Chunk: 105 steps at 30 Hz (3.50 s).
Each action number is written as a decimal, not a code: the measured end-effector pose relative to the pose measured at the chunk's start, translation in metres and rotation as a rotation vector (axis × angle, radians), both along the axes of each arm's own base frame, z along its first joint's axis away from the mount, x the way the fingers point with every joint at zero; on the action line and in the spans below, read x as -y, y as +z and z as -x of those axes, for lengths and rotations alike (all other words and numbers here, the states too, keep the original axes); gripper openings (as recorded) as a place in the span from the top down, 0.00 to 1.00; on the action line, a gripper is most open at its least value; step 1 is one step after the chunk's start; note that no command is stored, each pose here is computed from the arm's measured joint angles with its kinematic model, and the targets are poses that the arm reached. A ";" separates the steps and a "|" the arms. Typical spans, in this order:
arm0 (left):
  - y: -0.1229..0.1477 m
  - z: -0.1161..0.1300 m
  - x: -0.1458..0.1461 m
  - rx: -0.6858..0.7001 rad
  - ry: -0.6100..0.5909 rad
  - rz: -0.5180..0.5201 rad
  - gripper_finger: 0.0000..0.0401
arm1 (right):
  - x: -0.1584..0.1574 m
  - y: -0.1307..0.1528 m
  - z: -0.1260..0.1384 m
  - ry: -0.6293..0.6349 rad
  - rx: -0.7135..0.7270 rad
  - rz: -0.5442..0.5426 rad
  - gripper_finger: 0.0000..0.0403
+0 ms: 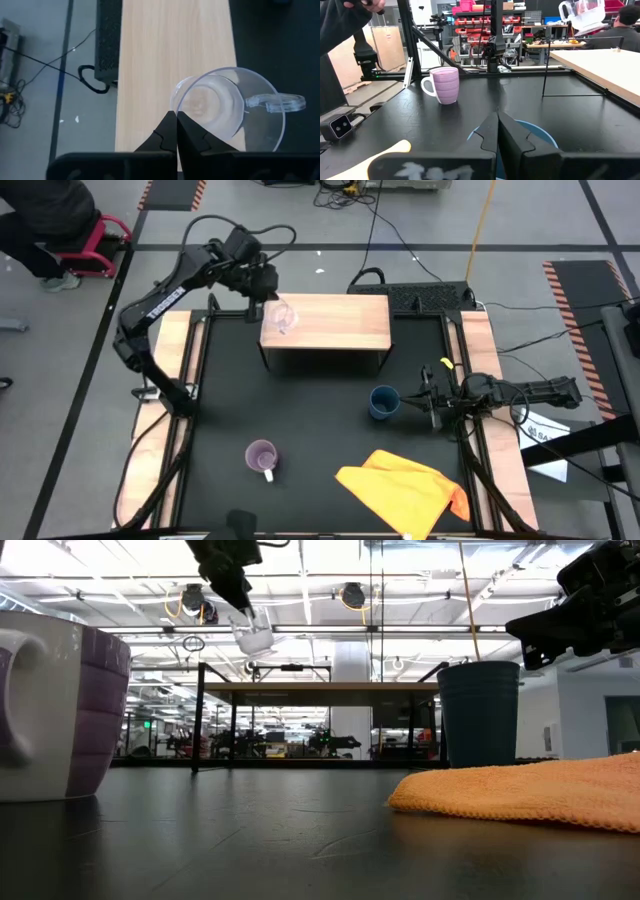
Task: Stack small to large cups/mugs on shelf
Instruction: Put the transparent mug on the shelf
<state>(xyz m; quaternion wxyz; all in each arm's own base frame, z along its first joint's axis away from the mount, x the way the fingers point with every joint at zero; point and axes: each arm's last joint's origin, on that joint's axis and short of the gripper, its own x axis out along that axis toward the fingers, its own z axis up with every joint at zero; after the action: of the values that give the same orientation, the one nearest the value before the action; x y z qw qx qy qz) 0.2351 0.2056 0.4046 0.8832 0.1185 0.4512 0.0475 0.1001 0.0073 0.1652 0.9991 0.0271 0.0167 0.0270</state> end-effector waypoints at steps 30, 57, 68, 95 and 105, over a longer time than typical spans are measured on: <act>-0.011 -0.018 -0.009 -0.160 -0.070 0.058 1.00 | 0.000 0.000 0.000 0.000 0.004 0.015 1.00; -0.028 -0.030 -0.011 -0.223 -0.090 0.109 1.00 | 0.000 0.000 0.000 0.001 0.005 0.019 1.00; -0.034 -0.033 -0.016 -0.259 -0.079 0.088 1.00 | 0.000 0.000 0.000 0.001 0.005 0.036 1.00; -0.043 -0.039 -0.025 -0.268 -0.083 0.079 1.00 | 0.000 0.000 0.000 0.001 0.004 0.041 1.00; -0.043 -0.039 -0.025 -0.262 -0.076 0.084 1.00 | 0.000 0.000 0.000 0.001 0.001 0.041 1.00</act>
<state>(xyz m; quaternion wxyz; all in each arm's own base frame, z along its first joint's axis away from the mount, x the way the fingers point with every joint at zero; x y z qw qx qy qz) 0.2743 0.2303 0.3620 0.8219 0.1038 0.5596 -0.0208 0.1000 0.0073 0.1651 0.9995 0.0065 0.0166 0.0271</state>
